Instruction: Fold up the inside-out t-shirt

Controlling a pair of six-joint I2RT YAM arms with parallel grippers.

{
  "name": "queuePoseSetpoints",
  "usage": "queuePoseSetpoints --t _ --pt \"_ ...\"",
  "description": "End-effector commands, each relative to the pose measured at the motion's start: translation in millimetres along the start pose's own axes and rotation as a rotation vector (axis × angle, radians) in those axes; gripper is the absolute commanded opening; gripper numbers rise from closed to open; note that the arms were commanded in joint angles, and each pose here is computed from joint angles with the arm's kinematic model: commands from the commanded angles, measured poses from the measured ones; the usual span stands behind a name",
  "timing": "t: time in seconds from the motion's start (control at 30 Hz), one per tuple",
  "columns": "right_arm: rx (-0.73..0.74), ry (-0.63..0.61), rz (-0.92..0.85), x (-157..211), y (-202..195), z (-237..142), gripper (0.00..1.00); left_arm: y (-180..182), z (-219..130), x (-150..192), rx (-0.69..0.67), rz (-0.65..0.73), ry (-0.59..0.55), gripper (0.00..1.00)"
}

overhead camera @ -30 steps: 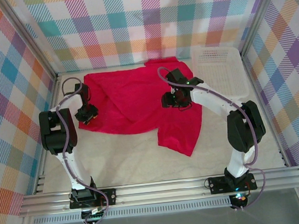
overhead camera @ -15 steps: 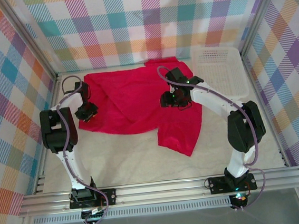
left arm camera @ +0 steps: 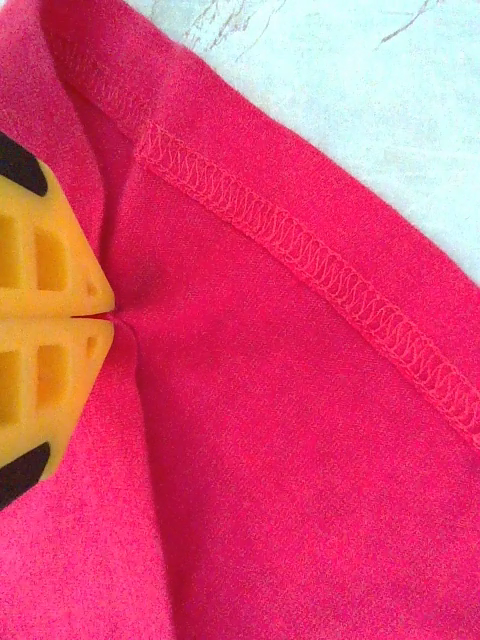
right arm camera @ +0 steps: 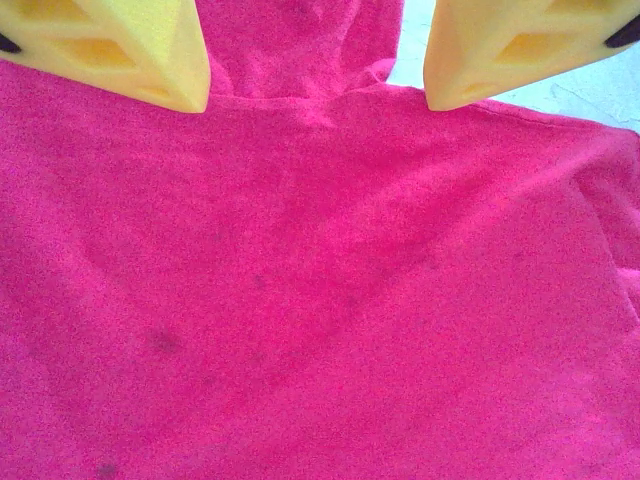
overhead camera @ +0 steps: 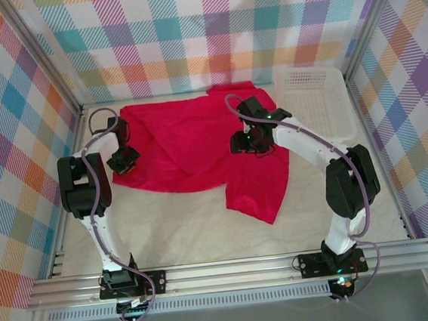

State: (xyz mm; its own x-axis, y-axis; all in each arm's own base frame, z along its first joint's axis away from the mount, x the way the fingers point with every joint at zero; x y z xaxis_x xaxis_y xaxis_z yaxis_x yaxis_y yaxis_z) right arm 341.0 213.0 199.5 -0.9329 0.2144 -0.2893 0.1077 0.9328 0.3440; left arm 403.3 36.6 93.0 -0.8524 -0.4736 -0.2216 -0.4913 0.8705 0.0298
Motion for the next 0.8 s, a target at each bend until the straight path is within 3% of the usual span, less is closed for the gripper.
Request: queuePoseSetpoints --t 0.0,0.3,0.6,0.63,0.77 --pt "-0.030 -0.054 -0.031 -7.2 9.4 -26.6 0.59 2.1 -9.2 -0.9 -0.031 0.005 0.002 0.00" --pt "-0.037 -0.025 -0.016 -4.2 9.5 -21.4 0.59 0.1 -59.4 -1.8 -0.016 0.018 -0.089 0.02" --pt "-0.045 -0.041 -0.025 -5.0 10.5 -30.6 0.59 -4.6 -63.1 6.5 -0.043 0.043 -0.097 0.00" --pt "-0.047 -0.043 -0.025 -5.2 10.7 -31.0 0.59 -5.0 -62.2 7.4 -0.049 0.050 -0.096 0.01" --pt "-0.051 -0.036 -0.022 -4.4 11.0 -29.5 0.59 -8.3 -50.2 11.5 -0.060 0.072 -0.065 0.21"
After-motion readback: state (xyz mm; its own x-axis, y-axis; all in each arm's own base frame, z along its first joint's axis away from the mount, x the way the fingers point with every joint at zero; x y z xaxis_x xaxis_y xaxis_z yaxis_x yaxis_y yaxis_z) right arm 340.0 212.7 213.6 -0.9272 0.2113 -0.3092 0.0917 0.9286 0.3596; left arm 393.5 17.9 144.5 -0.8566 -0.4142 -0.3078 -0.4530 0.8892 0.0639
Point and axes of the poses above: each hand's point on the last joint's axis, 136 mm out from that joint toward the fingers, its own z axis out along the fingers, its own y axis along the line the jaws close on, x = y × z, the point moved 7 cm from there along -z, back along the fingers, and after that the axes turned 14 degrees about z, right-handed, at the moved point
